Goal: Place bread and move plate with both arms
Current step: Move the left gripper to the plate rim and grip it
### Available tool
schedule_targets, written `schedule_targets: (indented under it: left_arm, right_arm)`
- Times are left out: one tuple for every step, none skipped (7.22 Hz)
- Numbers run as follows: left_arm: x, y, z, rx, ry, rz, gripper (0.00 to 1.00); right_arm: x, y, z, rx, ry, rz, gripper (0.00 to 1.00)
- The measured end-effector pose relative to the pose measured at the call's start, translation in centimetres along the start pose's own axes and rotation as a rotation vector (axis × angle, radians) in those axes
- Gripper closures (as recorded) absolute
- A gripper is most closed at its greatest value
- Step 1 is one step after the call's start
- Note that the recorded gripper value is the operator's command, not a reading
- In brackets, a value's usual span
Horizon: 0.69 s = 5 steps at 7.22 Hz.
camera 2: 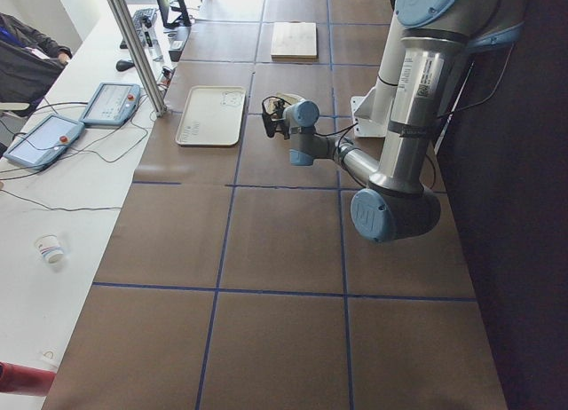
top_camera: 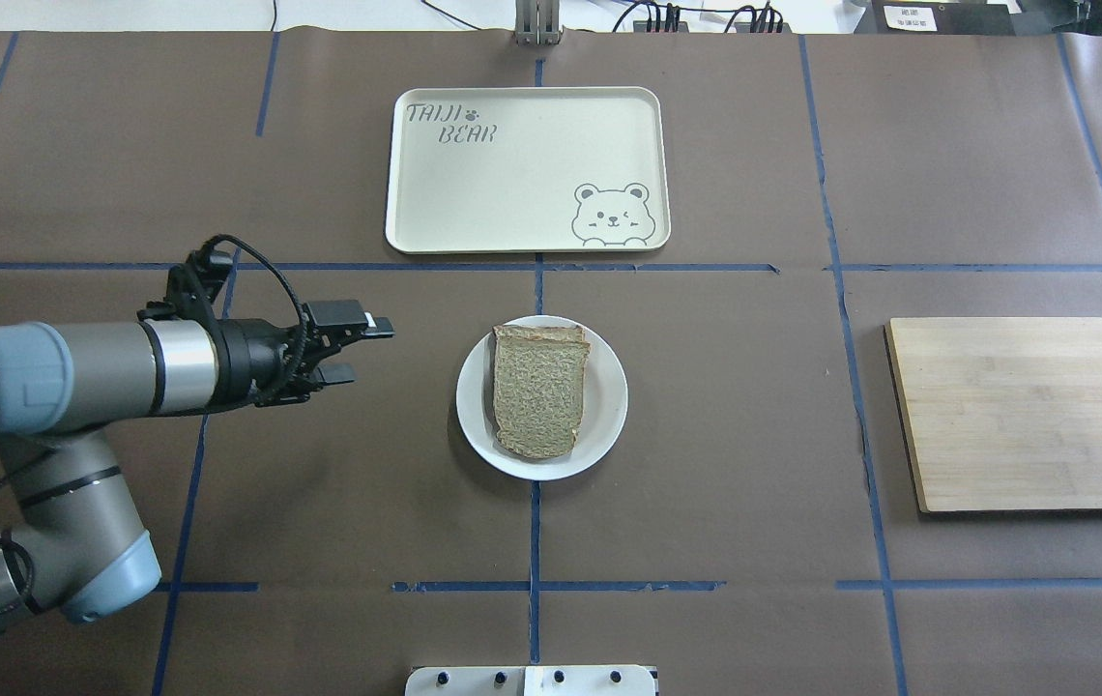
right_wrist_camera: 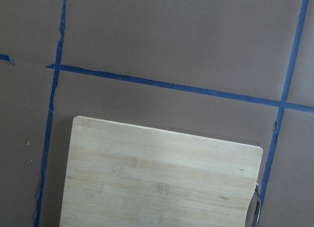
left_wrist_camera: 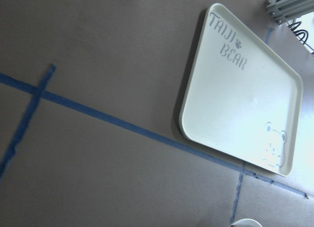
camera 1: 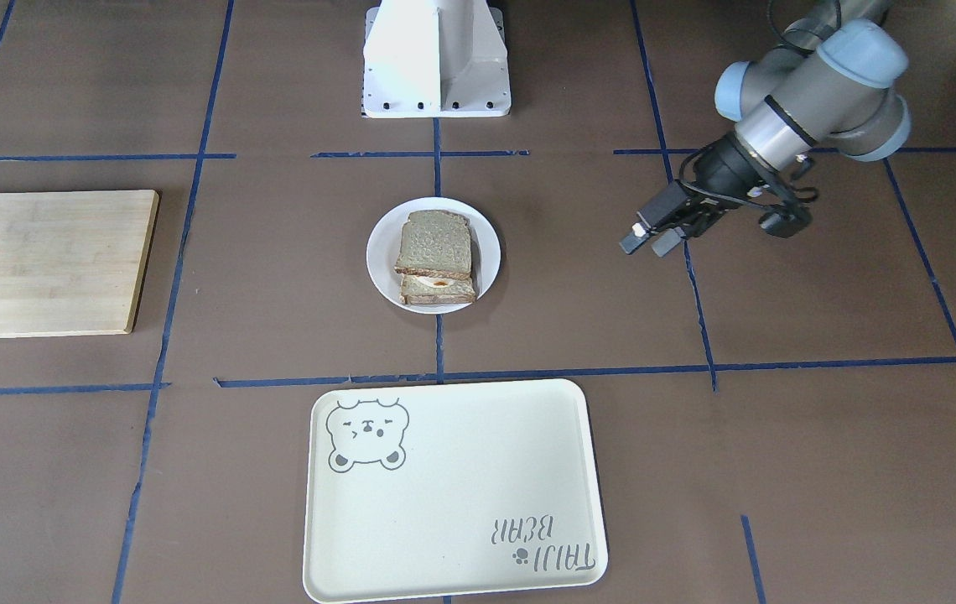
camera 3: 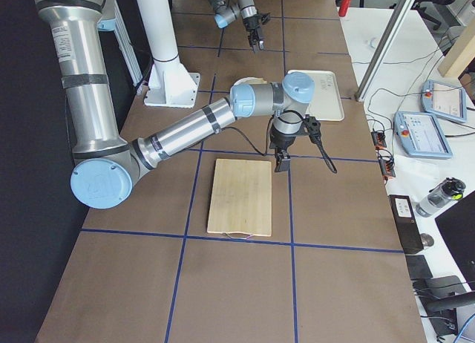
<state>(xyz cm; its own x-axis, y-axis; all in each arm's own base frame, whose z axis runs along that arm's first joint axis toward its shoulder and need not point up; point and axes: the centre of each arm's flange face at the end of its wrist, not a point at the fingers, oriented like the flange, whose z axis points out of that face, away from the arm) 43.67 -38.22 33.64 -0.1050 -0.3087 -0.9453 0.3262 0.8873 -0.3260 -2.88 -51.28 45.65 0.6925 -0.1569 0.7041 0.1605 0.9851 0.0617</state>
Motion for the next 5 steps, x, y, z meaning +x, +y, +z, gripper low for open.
schedule_targets:
  left_arm:
    - [-0.1,1.9,2.0,-0.012,0.003,-0.006,0.34]
    - [-0.4,2.7,4.1,-0.018,-0.011,-0.009,0.37]
    - [-0.8,3.0,5.7,-0.019,-0.026,-0.011,0.41]
    - [-0.8,3.1,6.8,-0.019,-0.033,-0.013,0.45]
    - [-0.8,3.4,7.7,-0.021,-0.039,-0.014,0.49]
  right_arm:
    - [0.1,0.1,0.1,-0.003,-0.006,0.003,0.0]
    - [0.1,0.0,0.1,-0.002,-0.007,-0.002,0.0]
    - [-0.1,-0.1,-0.1,0.002,-0.007,-0.006,0.0]
    - [-0.1,-0.2,-0.1,0.003,-0.007,-0.006,0.0]
    - [-0.1,-0.2,0.0,0.001,-0.008,-0.002,0.0]
